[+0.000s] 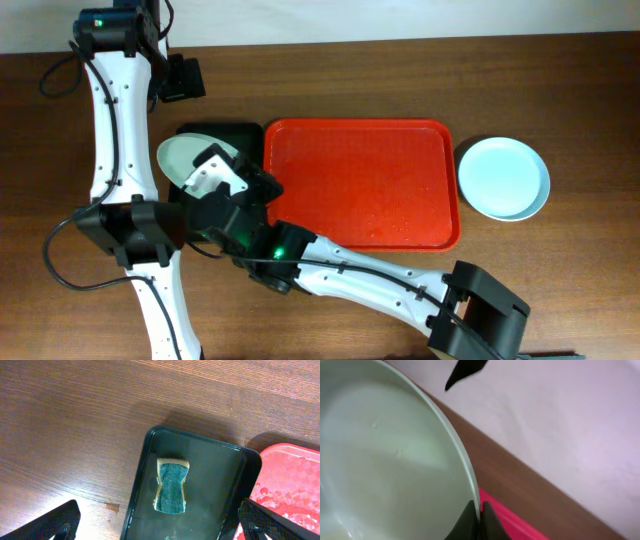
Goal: Clean dirty plates on tray and stack at the side
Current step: 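Lift the pale green plate with the right gripper and tilt it upright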
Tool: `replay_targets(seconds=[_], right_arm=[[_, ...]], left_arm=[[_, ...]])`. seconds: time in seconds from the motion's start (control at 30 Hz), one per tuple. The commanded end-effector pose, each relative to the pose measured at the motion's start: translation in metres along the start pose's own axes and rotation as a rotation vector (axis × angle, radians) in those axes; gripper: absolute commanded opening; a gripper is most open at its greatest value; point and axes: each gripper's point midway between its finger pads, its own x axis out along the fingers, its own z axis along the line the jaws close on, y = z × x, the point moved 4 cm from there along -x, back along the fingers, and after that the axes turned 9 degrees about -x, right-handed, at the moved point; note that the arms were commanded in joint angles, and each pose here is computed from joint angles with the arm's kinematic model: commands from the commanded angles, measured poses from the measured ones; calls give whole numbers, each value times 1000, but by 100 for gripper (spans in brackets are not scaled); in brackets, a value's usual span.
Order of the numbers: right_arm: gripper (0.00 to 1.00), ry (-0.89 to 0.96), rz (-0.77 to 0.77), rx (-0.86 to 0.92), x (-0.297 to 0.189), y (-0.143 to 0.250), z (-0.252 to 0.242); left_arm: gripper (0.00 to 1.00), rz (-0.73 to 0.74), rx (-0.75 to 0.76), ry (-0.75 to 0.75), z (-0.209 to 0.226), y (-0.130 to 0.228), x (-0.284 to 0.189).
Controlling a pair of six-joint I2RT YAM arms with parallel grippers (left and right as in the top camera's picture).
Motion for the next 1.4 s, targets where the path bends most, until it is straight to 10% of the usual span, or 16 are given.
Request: replay_targets(seconds=[0.0, 1.37], right_arm=[[4, 95, -12, -63, -1, -12, -16], [4, 255, 20, -246, -41, -24, -13]], left_arm=[[99, -5, 0, 11, -3, 0, -3], [99, -5, 0, 11, -3, 0, -3]])
